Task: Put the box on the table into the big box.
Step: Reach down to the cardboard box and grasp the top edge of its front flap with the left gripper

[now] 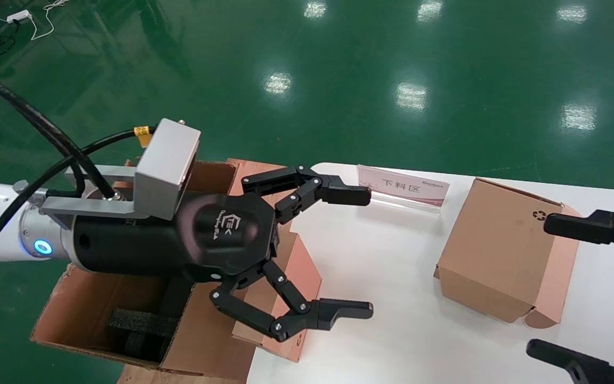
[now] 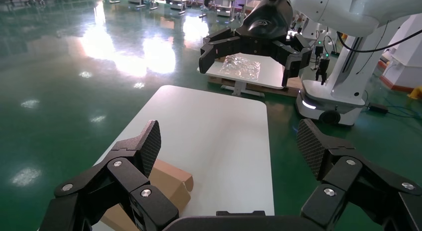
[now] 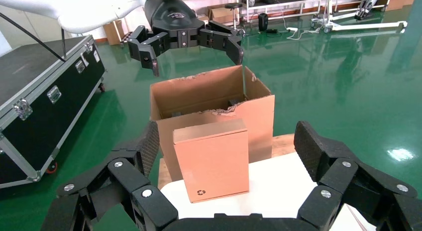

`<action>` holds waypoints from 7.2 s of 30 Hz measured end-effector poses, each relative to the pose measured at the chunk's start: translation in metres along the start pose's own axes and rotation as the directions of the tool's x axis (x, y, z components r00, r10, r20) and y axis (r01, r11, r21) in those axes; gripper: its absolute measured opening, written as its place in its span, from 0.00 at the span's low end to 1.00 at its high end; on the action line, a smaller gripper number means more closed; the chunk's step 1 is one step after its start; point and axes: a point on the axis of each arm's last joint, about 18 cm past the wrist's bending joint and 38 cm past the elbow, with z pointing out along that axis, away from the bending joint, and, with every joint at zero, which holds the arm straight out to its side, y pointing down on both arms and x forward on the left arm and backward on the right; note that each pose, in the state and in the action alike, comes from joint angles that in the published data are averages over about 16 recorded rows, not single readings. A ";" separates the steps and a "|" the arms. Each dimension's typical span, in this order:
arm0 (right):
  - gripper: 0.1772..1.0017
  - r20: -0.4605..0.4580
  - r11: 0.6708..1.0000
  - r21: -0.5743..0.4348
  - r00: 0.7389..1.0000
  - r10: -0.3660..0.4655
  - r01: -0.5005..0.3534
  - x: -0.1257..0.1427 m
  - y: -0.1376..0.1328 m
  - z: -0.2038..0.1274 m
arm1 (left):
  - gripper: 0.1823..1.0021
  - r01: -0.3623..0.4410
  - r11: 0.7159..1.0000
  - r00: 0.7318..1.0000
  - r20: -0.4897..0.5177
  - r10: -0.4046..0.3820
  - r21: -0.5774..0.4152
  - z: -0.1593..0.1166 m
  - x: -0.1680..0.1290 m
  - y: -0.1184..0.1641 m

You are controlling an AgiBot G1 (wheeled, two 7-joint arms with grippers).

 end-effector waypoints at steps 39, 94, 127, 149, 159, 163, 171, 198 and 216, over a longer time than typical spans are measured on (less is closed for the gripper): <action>0.99 0.000 1.000 0.000 1.000 0.000 0.000 0.000 0.000 0.000 | 0.99 0.000 1.000 1.000 0.000 0.000 0.000 0.000 0.000 0.000; 0.99 0.000 1.000 0.000 1.000 0.000 0.000 0.000 0.000 0.000 | 0.99 0.050 0.993 0.994 0.104 -0.038 -0.110 -0.016 -0.015 0.013; 0.99 0.000 1.000 0.000 1.000 0.000 0.000 0.000 0.000 0.000 | 0.99 0.361 0.754 0.868 0.493 -0.057 -0.549 -0.064 -0.056 0.003; 0.99 0.000 1.000 0.000 1.000 0.000 0.000 0.000 0.000 0.000 | 0.99 0.713 0.427 0.685 0.681 -0.257 -0.556 -0.014 -0.060 0.014; 0.99 0.000 1.000 0.000 1.000 0.000 0.000 0.000 0.000 0.000 | 0.99 0.741 0.348 0.664 0.707 -0.245 -0.575 0.001 -0.061 0.018; 0.99 0.000 1.000 0.000 1.000 0.000 0.000 0.000 0.000 0.000 | 0.99 0.739 0.330 0.667 0.707 -0.235 -0.588 0.006 -0.061 0.023; 0.99 0.000 1.000 0.000 1.000 0.000 0.000 0.000 0.000 0.000 | 0.99 0.729 0.308 0.679 0.700 -0.220 -0.611 0.016 -0.062 0.033; 0.99 0.000 1.000 0.000 1.000 0.000 0.000 0.000 0.000 0.000 | 0.99 0.729 0.246 0.683 0.698 -0.214 -0.638 0.032 -0.057 0.058; 0.99 0.000 1.000 0.000 1.000 0.000 0.000 0.000 0.000 0.000 | 0.96 0.733 0.233 0.680 0.701 -0.214 -0.640 0.032 -0.055 0.063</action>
